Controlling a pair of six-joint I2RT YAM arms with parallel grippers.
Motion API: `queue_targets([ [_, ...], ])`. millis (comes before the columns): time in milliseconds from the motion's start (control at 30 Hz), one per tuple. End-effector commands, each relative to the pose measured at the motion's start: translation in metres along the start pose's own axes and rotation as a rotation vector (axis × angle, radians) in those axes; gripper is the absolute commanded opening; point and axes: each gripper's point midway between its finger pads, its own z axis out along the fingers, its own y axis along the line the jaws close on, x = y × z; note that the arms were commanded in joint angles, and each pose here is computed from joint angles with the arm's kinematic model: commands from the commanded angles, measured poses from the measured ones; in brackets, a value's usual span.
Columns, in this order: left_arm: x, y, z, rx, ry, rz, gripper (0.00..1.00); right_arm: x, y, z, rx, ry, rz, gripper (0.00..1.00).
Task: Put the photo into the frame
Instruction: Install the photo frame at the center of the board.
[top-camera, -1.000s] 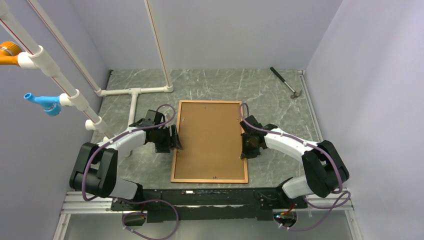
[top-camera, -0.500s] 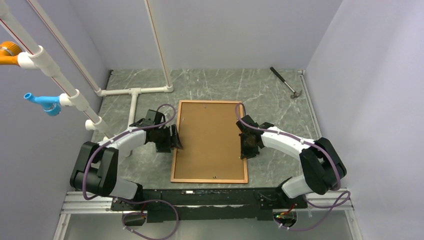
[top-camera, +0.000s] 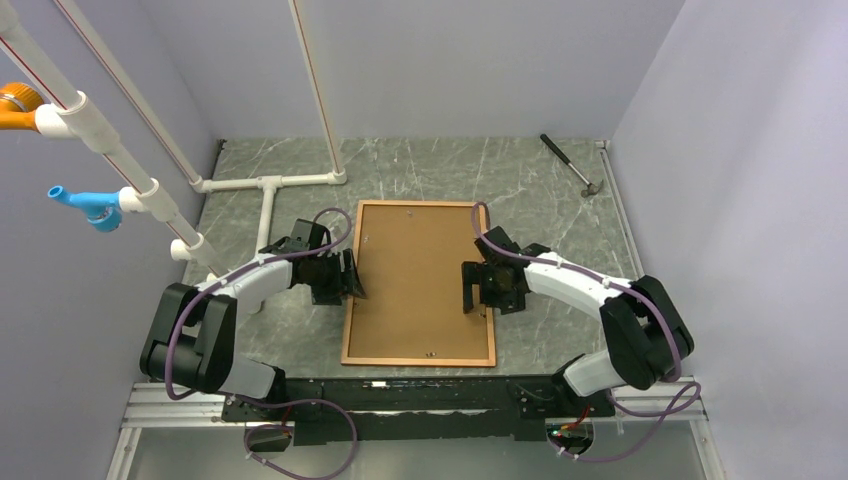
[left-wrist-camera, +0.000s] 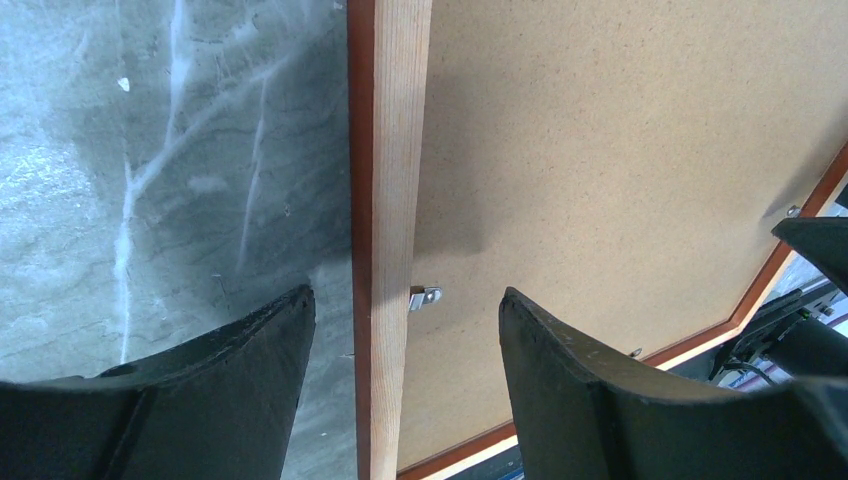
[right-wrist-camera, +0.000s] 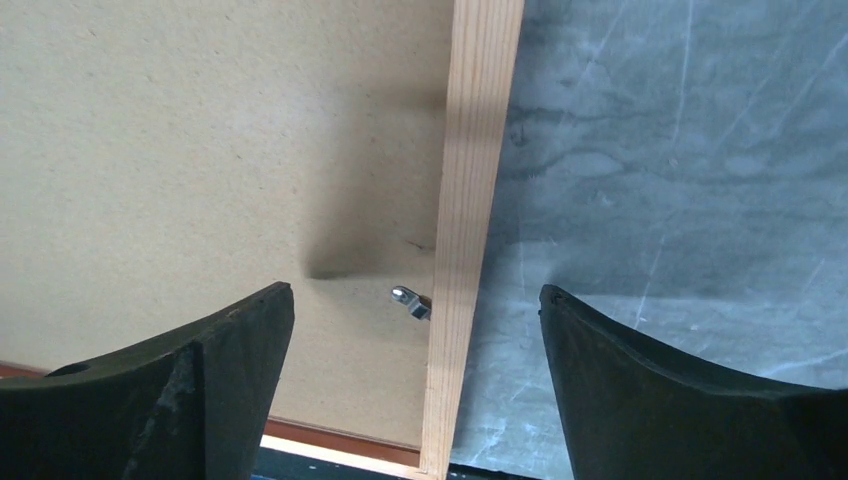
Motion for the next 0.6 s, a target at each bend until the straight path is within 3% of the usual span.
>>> queue_targets([
  [0,-0.001,0.005,0.007,-0.009,-0.009,0.006,0.72,-0.027,0.02,-0.005,-0.114,-0.058,0.023,0.96],
  [233,0.003,-0.01,0.01,0.065,0.007,0.003,0.69,-0.034,0.03,0.0,-0.216,-0.02,0.063,0.96],
  [567,0.021,-0.034,0.007,0.105,0.045,0.041,0.65,-0.011,0.042,-0.004,-0.331,0.046,0.057,0.95],
])
